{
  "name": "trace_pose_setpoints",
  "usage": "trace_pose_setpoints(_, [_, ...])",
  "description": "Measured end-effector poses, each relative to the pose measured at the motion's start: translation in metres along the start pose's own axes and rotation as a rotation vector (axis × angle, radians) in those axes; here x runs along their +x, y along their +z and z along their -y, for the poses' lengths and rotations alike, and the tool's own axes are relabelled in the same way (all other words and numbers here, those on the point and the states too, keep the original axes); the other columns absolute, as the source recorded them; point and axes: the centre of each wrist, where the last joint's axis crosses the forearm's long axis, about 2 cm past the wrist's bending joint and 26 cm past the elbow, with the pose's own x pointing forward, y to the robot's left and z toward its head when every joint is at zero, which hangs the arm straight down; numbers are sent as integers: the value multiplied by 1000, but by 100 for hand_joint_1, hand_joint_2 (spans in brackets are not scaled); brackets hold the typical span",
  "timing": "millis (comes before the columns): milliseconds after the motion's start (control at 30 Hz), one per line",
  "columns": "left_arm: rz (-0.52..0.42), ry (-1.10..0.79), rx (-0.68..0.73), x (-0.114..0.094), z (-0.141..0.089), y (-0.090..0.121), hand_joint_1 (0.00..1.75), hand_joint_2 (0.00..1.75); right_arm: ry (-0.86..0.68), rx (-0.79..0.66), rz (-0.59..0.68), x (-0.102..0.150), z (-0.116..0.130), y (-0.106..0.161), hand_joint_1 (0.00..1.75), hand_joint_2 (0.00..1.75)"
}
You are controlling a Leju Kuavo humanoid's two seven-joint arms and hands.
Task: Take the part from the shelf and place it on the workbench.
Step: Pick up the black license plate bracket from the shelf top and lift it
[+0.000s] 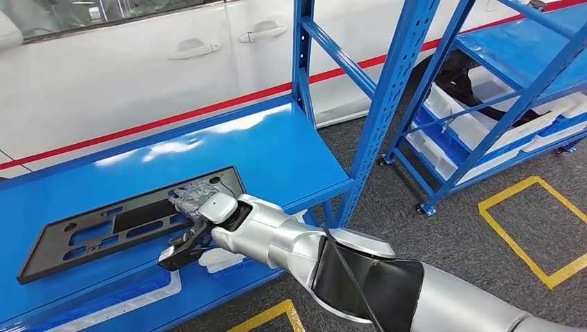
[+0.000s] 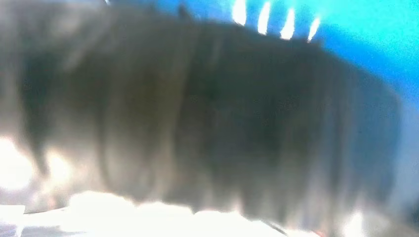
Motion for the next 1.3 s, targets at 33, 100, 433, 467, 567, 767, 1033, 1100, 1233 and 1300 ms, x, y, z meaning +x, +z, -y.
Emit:
trace_pose_setpoints(33, [1,0,1,0,0,0,0,0,0,-4,0,1,1,0,12,175])
trace_pose_setpoints(100, [1,0,1,0,1,-1,0,0,0,-7,1,4,0,-1,59,175])
trace_pose_setpoints(433, [6,5,-2,1,4,-4,0,0,11,-40,-5,8,-5,-2,175,175])
trace_pose_setpoints(467, [5,5,-3,1,4,-4,0,0,12,-42,-6,8,-5,-2,175,175])
trace_pose_setpoints(567, [5,6,-5,1,4,-5,0,0,19,-50,-9,8,-2,-2,175,175])
trace_pose_setpoints(767, [9,11,-5,1,4,-5,0,0,40,-58,-11,9,1,-2,175,175])
trace_pose_setpoints(1033, [10,14,-6,0,4,-4,0,0,118,-132,-13,10,10,-2,175,175])
trace_pose_setpoints(1100, [11,18,-2,-1,4,-4,0,0,177,-199,-23,10,25,0,175,175])
trace_pose_setpoints(1233, [13,27,9,-3,4,-5,0,131,319,-351,-64,11,74,10,175,175])
trace_pose_setpoints(1300, [14,30,13,-3,5,-5,0,175,383,-420,-79,14,99,19,175,175])
